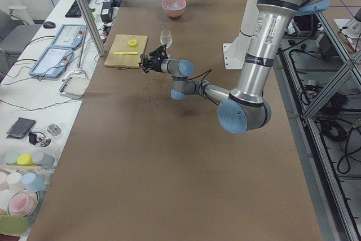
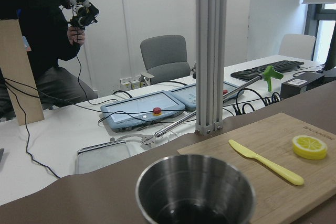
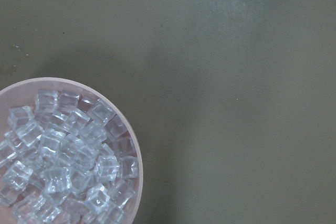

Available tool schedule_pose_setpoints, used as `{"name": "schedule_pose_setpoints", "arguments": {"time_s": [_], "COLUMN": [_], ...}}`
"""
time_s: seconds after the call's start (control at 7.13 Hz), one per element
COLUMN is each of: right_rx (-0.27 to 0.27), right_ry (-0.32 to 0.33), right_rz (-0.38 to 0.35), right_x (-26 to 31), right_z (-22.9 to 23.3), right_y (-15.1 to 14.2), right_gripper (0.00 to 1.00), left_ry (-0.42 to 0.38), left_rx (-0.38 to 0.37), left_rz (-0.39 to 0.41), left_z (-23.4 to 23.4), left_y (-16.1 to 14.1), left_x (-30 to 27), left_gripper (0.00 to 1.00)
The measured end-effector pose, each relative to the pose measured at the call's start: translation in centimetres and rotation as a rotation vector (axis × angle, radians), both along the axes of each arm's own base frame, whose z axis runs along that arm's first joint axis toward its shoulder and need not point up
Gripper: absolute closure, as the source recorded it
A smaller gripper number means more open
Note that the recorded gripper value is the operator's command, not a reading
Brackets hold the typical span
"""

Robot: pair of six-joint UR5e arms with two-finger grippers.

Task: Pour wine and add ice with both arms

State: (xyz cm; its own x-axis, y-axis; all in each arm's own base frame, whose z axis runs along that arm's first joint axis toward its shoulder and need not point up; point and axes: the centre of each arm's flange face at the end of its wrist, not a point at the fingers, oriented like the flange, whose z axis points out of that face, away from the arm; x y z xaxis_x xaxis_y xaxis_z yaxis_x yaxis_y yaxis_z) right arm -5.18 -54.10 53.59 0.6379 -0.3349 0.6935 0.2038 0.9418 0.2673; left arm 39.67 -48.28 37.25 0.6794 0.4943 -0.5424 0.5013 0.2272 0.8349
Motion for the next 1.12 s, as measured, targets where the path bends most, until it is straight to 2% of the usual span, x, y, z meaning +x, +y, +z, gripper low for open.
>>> {"name": "schedule_pose_setpoints", "arguments": {"time_s": [0.28, 0.42, 0.7, 1.12], "right_rx": [-0.005, -0.006, -0.008, -0.011], "right_ry": [-0.003, -0.006, -0.016, -0.023], "right_rz": [-0.001, -0.002, -0.004, -0.006], "right_x": [0.0, 0.0, -0.1, -0.2], "right_z": [0.2, 0.2, 0.1, 0.1], "right_y": [0.0, 0.1, 0.1, 0.1], "right_gripper": [0.00, 0.00, 0.00, 0.00], "left_ry": [-0.092, -0.160, -0.330, -0.471], "left_rx": [-0.002, 0.014, 0.067, 0.116], "left_rz": [-0.045, -0.052, -0.085, -0.097], "left_z": [-6.1, -8.8, -12.9, -16.8], "left_y": [3.8, 4.6, 4.9, 4.8], "left_x": [5.6, 7.0, 9.0, 10.0], "left_gripper": [1.00, 1.00, 1.00, 1.00]}}
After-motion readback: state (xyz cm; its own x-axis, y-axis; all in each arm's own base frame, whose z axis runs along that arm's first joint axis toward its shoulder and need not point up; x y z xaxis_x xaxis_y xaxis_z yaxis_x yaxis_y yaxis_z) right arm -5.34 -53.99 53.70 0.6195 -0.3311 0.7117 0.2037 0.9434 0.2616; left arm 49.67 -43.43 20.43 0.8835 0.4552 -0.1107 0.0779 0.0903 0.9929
